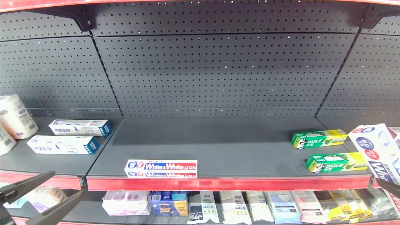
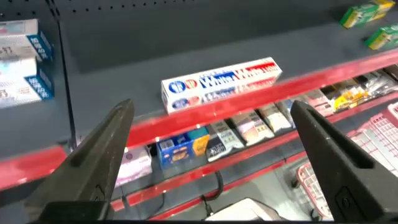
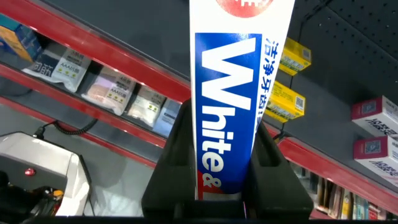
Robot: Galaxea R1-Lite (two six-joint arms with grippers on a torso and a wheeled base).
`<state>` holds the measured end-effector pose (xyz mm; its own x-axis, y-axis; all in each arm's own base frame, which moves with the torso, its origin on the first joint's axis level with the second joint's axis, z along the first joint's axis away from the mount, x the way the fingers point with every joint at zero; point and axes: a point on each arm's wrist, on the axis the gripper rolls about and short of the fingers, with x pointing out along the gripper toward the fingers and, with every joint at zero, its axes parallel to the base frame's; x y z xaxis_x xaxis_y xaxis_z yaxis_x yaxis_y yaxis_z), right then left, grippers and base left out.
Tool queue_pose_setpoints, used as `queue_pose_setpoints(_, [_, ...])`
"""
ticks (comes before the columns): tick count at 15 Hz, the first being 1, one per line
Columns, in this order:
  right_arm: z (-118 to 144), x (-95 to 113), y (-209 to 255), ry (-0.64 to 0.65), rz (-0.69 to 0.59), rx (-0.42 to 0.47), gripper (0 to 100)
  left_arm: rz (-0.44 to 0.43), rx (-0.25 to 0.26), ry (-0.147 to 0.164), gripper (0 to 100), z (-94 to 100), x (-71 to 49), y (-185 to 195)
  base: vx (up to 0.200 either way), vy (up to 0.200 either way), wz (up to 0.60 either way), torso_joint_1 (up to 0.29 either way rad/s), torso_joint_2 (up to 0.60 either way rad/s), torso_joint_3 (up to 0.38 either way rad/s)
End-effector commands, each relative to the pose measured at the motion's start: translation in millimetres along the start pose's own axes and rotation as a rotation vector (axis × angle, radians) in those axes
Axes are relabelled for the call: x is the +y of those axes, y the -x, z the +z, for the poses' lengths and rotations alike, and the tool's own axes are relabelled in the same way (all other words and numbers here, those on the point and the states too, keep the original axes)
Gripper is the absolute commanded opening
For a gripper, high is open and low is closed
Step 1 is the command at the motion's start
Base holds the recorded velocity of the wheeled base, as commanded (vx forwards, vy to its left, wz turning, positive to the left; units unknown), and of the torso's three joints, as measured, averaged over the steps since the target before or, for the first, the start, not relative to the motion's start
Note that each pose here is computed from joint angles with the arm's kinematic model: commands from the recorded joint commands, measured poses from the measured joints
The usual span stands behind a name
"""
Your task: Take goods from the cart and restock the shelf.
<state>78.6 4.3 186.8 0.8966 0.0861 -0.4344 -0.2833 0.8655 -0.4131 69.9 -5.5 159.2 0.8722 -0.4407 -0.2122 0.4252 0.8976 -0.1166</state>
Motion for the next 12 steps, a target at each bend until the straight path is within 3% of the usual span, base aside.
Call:
queue_pose_setpoints(1, [-3.0, 2.0, 4.0, 0.001, -0.006, -0.011, 0, 0.024, -0.110, -0.065, 100, -5.7, -21.9, 37.1, 0.000, 0.000, 0.00, 0.000, 0.00, 0.000])
queue_pose_setpoints(4, [-5.4, 3.2, 6.6, 0.017, -0.013, -0.014, 0, 0.169, -0.169, -0.107, 100, -12.3, -27.7, 52.3, 0.000, 0.000, 0.00, 0.000, 0.00, 0.000])
queue_pose_setpoints(5, [-5.7, 3.3, 6.3, 0.020, -0.014, -0.016, 0, 0.234, -0.182, -0.112, 100, -12.5, -28.0, 55.4, 0.000, 0.000, 0.00, 0.000, 0.00, 0.000])
queue_pose_setpoints(7, [-5.1, 3.4, 7.4, 0.023, -0.011, -0.026, 0, 0.265, -0.196, -0.108, 100, -13.4, -29.5, 59.2, 0.000, 0.000, 0.00, 0.000, 0.00, 0.000])
queue_pose_setpoints(8, [-5.2, 3.9, 6.3, 0.029, 0.004, -0.027, 0, 0.230, -0.217, -0.104, 100, -15.0, -33.5, 64.9, 0.000, 0.000, 0.00, 0.000, 0.00, 0.000])
queue_pose_setpoints(9, [-3.6, 4.7, 2.5, 0.036, 0.039, -0.029, 0, 0.111, -0.236, -0.113, 100, -18.4, -39.5, 74.0, 0.000, 0.000, 0.00, 0.000, 0.00, 0.000])
queue_pose_setpoints(12, [-0.2, 4.2, -0.4, 0.028, 0.081, -0.043, 0, -0.055, -0.218, -0.171, 100, -23.2, -41.1, 86.6, 0.000, 0.000, 0.00, 0.000, 0.00, 0.000])
